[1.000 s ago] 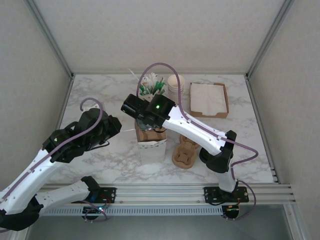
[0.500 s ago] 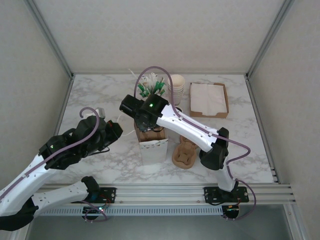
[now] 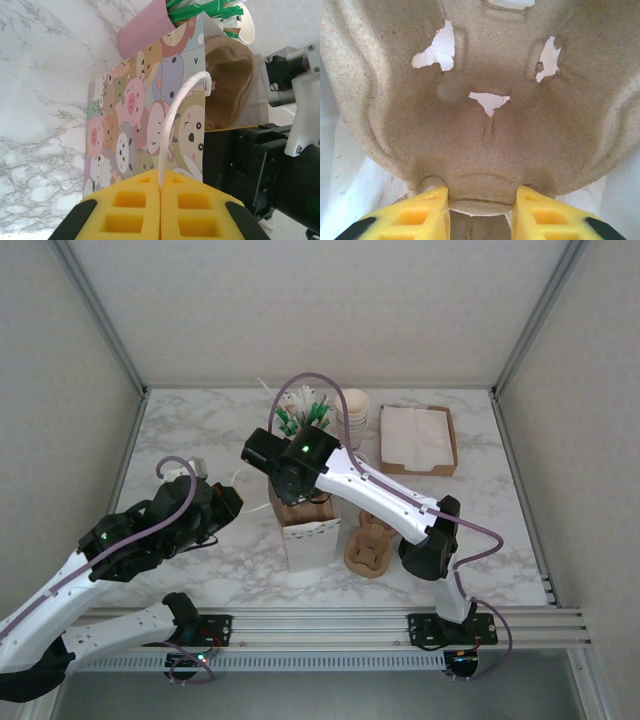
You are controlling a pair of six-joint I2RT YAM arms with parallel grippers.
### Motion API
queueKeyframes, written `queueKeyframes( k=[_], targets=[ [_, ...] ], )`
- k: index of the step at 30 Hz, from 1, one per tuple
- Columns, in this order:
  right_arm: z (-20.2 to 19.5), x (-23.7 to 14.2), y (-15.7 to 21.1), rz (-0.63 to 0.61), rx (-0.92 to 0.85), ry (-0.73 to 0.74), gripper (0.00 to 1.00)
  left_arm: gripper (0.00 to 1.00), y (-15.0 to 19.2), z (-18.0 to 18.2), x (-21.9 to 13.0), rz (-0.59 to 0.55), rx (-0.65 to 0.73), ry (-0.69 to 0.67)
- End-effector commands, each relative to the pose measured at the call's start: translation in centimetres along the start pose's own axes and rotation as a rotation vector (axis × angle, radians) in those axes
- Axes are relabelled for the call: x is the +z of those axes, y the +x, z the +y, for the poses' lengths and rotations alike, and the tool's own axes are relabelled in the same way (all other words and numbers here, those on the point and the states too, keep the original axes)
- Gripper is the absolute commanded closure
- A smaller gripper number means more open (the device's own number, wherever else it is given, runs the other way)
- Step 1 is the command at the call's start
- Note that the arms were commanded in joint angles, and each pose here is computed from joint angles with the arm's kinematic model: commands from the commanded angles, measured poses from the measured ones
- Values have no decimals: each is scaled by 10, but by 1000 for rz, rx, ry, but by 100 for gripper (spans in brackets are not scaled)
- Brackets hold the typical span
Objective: Pack the takeout coffee
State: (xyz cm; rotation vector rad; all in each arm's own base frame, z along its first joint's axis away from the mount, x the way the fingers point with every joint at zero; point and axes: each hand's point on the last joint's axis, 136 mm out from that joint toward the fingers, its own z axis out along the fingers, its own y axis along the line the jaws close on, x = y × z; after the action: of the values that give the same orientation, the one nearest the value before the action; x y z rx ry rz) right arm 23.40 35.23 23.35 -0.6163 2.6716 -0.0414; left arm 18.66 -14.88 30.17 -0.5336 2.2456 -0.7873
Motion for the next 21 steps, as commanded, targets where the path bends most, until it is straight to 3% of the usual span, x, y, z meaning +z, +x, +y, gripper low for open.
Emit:
queueKeyframes(
  k=[1, 21],
  targets=[
    [-15, -10, 9, 35, -42, 42, 68, 93, -1, 6, -1, -20, -14, -13],
    [-9, 35, 30, 174, -141, 124, 68, 91, 0, 5, -3, -25, 7, -1]
  ],
)
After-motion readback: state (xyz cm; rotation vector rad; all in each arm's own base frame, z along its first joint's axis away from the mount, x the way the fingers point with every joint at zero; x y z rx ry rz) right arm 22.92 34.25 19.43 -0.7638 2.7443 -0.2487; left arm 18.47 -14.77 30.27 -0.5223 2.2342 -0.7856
